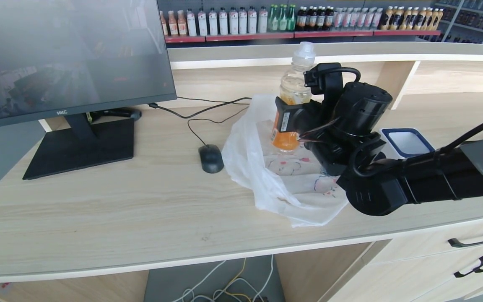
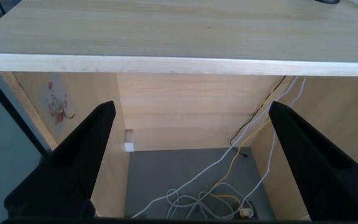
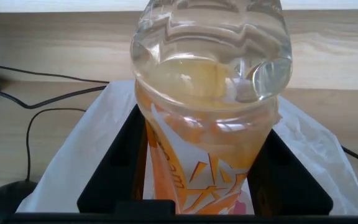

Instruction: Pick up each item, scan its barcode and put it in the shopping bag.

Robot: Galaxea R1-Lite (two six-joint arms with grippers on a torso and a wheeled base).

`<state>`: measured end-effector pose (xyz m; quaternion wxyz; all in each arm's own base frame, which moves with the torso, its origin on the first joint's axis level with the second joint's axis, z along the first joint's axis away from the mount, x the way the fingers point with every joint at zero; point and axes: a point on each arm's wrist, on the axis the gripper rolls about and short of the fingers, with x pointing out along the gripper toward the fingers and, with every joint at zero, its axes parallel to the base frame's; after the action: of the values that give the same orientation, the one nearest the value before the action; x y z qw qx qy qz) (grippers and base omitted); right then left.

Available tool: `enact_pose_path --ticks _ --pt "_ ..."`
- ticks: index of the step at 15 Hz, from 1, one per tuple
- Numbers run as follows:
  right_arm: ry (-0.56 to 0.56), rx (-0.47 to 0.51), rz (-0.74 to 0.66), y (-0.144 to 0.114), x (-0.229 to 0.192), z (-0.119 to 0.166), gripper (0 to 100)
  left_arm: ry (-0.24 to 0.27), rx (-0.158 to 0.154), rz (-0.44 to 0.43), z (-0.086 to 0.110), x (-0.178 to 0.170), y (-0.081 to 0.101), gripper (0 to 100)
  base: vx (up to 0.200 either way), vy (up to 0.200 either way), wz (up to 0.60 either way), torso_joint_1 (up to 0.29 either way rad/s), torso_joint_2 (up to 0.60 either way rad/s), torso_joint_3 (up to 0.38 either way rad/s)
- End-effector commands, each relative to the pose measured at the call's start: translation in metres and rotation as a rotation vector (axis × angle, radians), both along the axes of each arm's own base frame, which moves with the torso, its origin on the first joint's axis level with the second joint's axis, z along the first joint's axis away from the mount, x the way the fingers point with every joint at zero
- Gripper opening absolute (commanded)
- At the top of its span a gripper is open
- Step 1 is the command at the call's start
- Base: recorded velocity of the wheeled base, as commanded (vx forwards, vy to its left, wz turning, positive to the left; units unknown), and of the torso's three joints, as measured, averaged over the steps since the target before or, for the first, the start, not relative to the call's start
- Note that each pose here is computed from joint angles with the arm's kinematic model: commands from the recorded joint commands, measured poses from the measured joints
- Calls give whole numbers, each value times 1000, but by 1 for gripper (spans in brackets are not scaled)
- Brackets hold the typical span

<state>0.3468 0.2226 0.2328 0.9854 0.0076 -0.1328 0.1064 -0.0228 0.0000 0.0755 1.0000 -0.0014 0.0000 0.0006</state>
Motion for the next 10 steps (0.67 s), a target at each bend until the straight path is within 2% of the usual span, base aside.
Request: enact_pose_path --ticks 1,5,10 --pt "5 -3 7 4 0 -3 0 0 0 0 0 0 0 100 0 0 0 0 0 0" --pt "26 6 43 18 -3 -13 0 0 0 0 0 0 0 100 0 0 0 0 0 0" --pt "37 0 43 18 -3 -17 0 0 0 0 0 0 0 100 0 0 0 0 0 0"
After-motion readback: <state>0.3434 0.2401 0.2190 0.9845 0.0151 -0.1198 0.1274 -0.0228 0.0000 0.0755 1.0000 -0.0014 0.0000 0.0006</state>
